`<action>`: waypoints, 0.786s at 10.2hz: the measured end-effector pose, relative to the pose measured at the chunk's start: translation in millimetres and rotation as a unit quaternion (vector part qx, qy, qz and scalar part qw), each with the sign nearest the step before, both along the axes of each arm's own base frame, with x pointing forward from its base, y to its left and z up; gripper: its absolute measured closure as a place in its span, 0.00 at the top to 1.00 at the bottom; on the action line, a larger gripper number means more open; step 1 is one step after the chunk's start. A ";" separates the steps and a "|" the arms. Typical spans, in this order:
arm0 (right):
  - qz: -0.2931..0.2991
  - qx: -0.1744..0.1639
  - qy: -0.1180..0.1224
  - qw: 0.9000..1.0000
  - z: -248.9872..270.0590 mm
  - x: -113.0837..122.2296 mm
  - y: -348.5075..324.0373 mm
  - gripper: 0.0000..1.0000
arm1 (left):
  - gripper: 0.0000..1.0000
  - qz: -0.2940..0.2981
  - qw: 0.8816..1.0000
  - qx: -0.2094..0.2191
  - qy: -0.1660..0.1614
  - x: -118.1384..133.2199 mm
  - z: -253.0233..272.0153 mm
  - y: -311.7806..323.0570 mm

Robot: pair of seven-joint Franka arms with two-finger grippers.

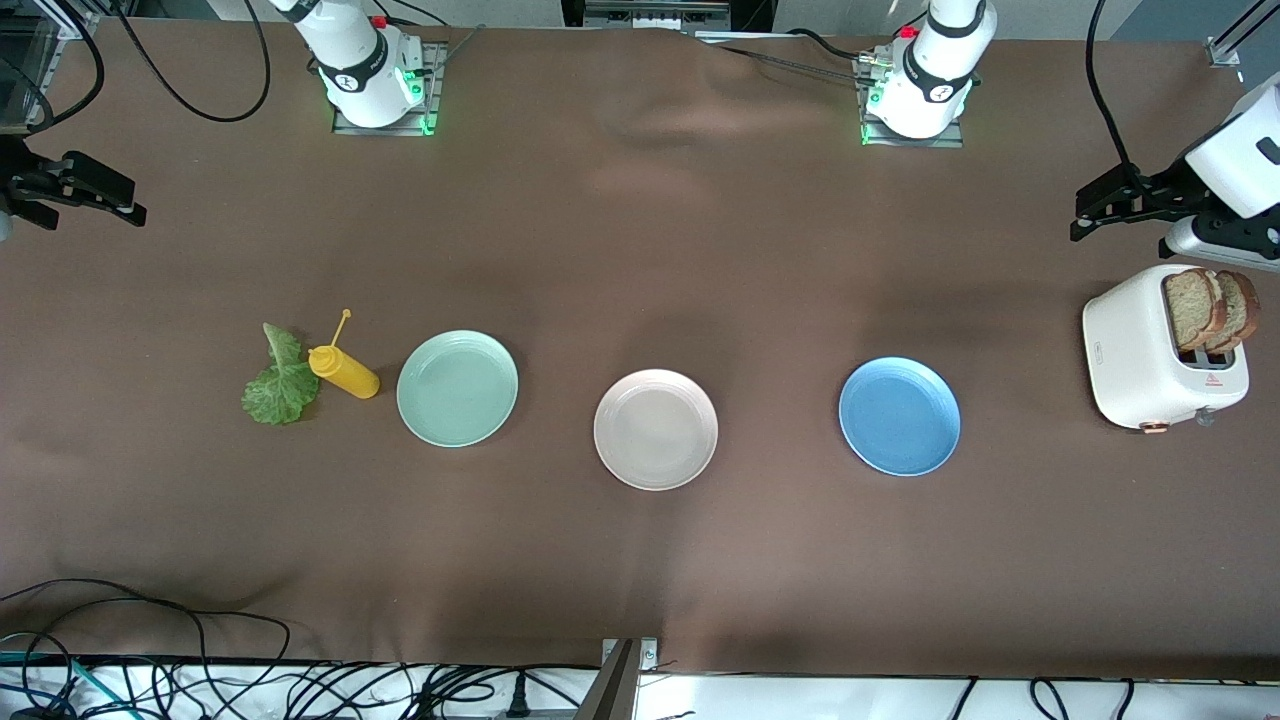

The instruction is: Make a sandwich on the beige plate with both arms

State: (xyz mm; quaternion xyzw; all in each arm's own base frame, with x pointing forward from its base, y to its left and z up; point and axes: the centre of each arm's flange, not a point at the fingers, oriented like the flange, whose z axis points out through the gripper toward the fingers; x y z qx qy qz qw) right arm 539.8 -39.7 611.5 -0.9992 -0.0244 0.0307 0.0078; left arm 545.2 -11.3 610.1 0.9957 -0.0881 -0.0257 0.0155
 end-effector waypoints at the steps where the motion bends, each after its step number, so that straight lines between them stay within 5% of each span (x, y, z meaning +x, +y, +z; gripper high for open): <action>1: 0.000 0.000 0.000 1.000 0.0 0.0 0.0 1.00 | 1.00 0.000 1.000 0.000 0.000 0.0 0.0 0.1; 8: 0.000 0.000 0.000 1.000 0.0 0.0 0.0 1.00 | 1.00 0.004 1.000 0.000 0.000 0.1 0.0 4.0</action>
